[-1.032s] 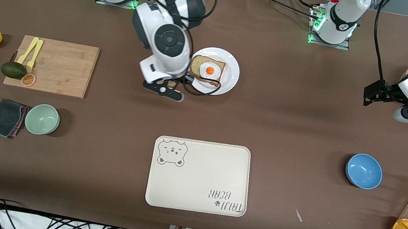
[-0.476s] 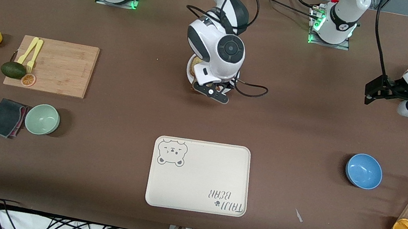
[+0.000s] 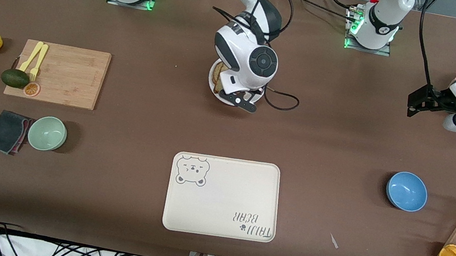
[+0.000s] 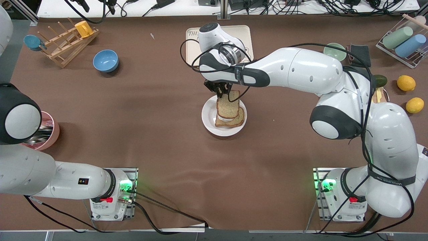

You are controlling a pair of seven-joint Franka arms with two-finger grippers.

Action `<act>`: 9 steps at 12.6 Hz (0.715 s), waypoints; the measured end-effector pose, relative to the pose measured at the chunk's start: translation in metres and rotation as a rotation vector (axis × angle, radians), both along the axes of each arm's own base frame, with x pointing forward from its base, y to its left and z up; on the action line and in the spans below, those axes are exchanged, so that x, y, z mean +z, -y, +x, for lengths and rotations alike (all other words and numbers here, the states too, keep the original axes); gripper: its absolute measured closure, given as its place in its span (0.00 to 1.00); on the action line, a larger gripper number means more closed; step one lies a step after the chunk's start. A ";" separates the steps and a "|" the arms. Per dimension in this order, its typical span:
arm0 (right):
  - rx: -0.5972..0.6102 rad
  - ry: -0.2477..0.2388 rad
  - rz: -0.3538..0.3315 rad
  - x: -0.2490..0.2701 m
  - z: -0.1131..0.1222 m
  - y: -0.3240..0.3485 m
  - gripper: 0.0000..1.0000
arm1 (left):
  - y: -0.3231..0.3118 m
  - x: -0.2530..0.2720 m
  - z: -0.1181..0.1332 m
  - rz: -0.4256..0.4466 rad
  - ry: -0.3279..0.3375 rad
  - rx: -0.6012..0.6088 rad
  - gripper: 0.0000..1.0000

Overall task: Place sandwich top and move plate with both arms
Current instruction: 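Lower the bread onto the egg toast and open the right gripper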

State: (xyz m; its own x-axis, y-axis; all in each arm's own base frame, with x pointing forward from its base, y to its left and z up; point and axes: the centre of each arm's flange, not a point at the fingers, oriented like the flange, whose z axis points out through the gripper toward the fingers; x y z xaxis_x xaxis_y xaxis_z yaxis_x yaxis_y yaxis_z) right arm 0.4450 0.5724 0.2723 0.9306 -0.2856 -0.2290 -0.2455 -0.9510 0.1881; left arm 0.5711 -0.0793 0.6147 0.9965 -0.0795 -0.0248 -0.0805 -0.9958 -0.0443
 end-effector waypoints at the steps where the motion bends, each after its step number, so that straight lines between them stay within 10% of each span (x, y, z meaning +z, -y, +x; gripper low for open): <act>1: 0.007 -0.008 -0.011 -0.001 -0.007 -0.003 0.88 | -0.001 -0.001 0.001 0.000 -0.003 0.002 0.00; 9: 0.011 -0.039 -0.052 -0.024 -0.016 -0.002 0.88 | -0.002 -0.002 0.000 0.002 -0.014 0.003 0.00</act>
